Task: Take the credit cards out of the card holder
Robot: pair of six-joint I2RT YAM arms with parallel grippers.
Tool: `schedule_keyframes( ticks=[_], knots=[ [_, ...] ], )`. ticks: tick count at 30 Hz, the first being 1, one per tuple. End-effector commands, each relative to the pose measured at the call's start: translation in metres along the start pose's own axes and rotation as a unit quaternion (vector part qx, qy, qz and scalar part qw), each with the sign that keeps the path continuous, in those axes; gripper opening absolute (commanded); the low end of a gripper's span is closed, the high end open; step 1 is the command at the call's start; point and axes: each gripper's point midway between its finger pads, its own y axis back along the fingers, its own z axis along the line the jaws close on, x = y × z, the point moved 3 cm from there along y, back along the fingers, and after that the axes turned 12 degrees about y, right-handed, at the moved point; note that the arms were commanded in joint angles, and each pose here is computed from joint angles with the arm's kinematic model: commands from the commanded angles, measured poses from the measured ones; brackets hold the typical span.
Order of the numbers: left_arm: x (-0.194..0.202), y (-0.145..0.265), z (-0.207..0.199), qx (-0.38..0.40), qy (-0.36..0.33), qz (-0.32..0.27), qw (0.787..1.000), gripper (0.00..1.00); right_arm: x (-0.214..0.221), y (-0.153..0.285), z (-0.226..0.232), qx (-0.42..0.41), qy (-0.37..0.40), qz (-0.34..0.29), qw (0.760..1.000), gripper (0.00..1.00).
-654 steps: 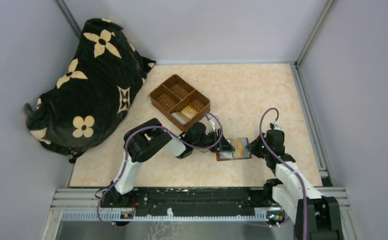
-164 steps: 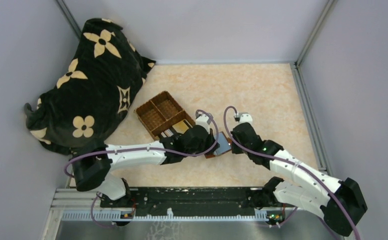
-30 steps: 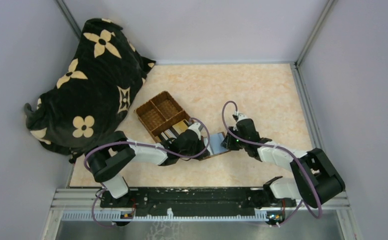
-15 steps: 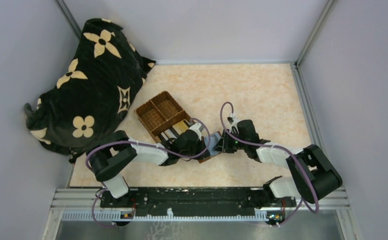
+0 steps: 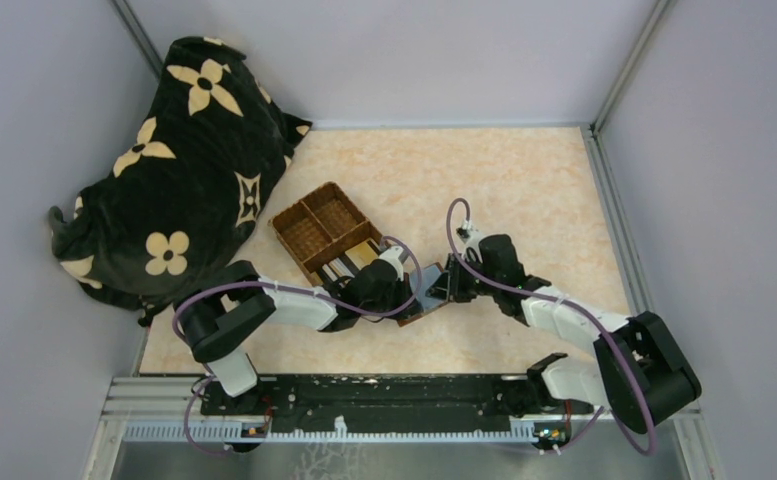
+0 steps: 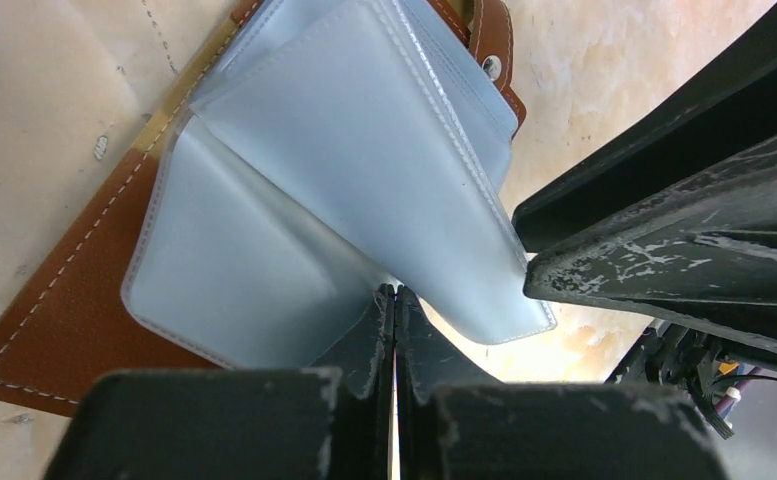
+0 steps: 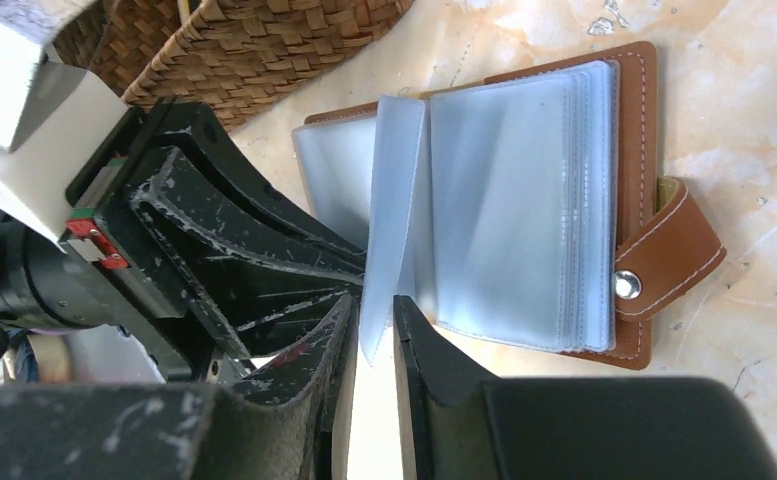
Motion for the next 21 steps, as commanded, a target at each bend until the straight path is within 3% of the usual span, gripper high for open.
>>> schedule_keyframes(
  ticks=[1, 10, 21],
  knots=[
    [0.029, 0.004, 0.039, -0.064, -0.004, 0.051, 0.997, 0.0, -0.019, -0.002, 0.011, -0.021, 0.024, -0.015, 0.999, 0.21],
    [0.029, 0.014, 0.044, -0.069, -0.004, 0.043, 0.997, 0.0, -0.026, 0.006, -0.02, 0.089, 0.014, -0.019, 0.996, 0.21],
    [0.029, 0.013, 0.044, -0.067, -0.007, 0.043, 0.997, 0.0, -0.019, 0.003, -0.054, 0.167, 0.019, 0.004, 0.986, 0.21]
  ],
)
